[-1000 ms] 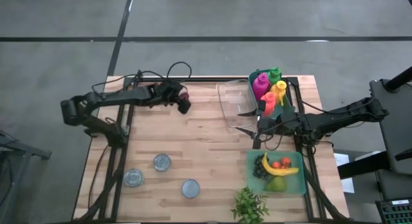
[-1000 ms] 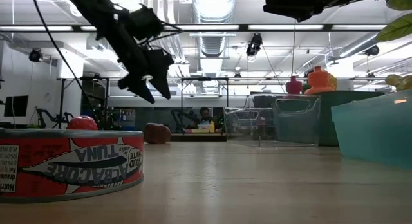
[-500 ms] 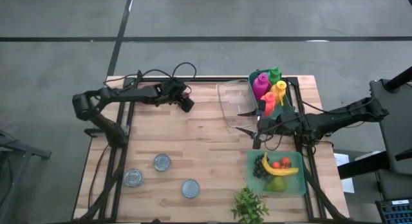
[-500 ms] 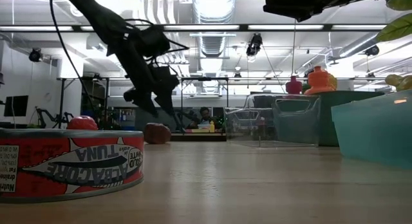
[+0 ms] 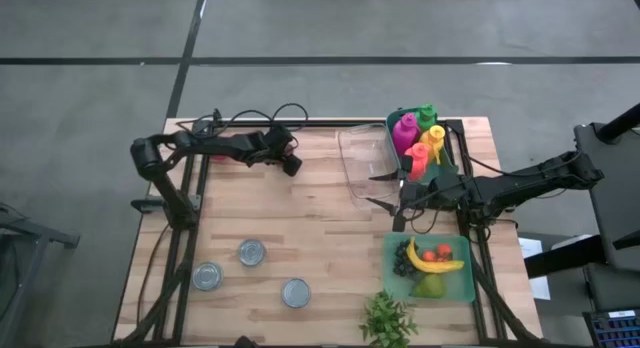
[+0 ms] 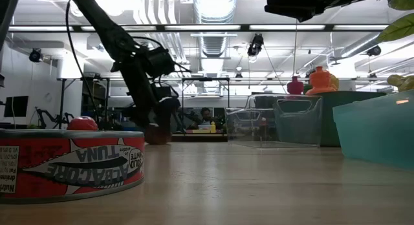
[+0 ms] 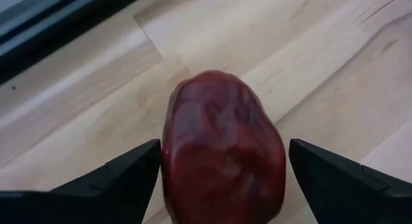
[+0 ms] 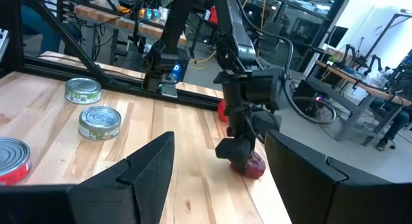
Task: Pick & Place Food Item
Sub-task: Put the dark red apple into the green transparent bin, then put the red apple into the green transparent bin
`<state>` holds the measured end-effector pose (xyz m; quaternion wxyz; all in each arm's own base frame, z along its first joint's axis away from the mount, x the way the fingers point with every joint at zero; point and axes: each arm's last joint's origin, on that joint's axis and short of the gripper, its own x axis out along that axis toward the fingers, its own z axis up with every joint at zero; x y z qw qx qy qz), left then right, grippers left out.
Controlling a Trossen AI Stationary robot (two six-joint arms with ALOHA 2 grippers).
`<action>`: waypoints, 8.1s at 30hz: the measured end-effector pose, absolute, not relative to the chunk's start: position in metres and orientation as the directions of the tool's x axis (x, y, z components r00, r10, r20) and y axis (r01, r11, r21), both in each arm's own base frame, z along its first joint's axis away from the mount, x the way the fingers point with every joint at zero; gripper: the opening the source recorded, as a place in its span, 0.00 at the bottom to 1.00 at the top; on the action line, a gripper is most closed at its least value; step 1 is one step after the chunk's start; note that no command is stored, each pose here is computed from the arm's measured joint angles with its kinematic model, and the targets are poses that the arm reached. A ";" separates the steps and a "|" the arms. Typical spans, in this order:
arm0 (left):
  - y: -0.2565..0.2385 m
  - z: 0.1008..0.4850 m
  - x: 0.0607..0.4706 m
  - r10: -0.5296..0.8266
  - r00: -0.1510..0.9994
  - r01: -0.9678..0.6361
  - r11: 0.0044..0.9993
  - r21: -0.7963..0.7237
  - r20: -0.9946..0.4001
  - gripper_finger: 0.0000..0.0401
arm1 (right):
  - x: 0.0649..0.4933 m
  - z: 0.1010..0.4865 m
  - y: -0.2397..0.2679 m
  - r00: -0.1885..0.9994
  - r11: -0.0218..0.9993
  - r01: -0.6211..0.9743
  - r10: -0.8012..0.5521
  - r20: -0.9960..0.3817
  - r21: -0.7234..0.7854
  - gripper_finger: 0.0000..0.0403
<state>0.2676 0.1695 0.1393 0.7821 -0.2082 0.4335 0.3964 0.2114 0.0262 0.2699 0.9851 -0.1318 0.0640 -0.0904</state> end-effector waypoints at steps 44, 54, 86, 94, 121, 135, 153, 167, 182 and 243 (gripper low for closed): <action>0.107 0.203 0.285 0.424 0.572 -0.692 0.709 -0.136 -0.702 0.62 | 0.211 0.270 0.026 0.975 0.949 0.161 -0.195 -0.104 -0.272 0.59; 0.013 0.253 0.293 0.470 0.770 -0.559 0.823 -0.102 -0.432 0.62 | 0.211 0.270 0.026 0.975 0.949 0.161 -0.195 -0.104 -0.272 0.59; -0.106 0.182 0.359 0.220 0.975 -0.221 0.975 -0.015 -0.029 0.62 | 0.211 0.270 0.026 0.975 0.949 0.161 -0.195 -0.104 -0.272 0.59; -0.102 0.167 0.377 0.132 0.991 -0.132 0.991 -0.022 0.000 0.62 | 0.211 0.270 0.026 0.975 0.949 0.161 -0.195 -0.104 -0.272 0.59; -0.106 0.142 0.473 -0.090 0.995 0.092 0.995 0.036 -0.042 0.62 | 0.211 0.270 0.026 0.975 0.949 0.161 -0.195 -0.105 -0.272 0.59; -0.104 0.147 0.488 -0.078 0.988 0.085 0.995 0.045 -0.132 0.62 | 0.211 0.270 0.026 0.975 0.949 0.160 -0.195 -0.105 -0.272 0.59; -0.096 0.123 0.518 -0.050 0.973 0.056 0.998 0.021 -0.227 0.62 | 0.211 0.270 0.026 0.975 0.949 0.161 -0.195 -0.105 -0.272 0.59; -0.092 0.117 0.516 -0.039 0.956 0.044 0.999 0.010 -0.292 0.62 | 0.211 0.270 0.026 0.975 0.949 0.160 -0.195 -0.105 -0.272 0.59; -0.091 0.116 0.517 -0.061 0.954 0.065 0.998 0.005 -0.294 0.78 | 0.211 0.270 0.026 0.975 0.949 0.160 -0.195 -0.105 -0.272 0.59; -0.081 0.165 0.507 0.053 0.931 -0.019 0.995 0.099 -0.361 0.97 | 0.211 0.269 0.026 0.975 0.949 0.160 -0.195 -0.105 -0.272 0.59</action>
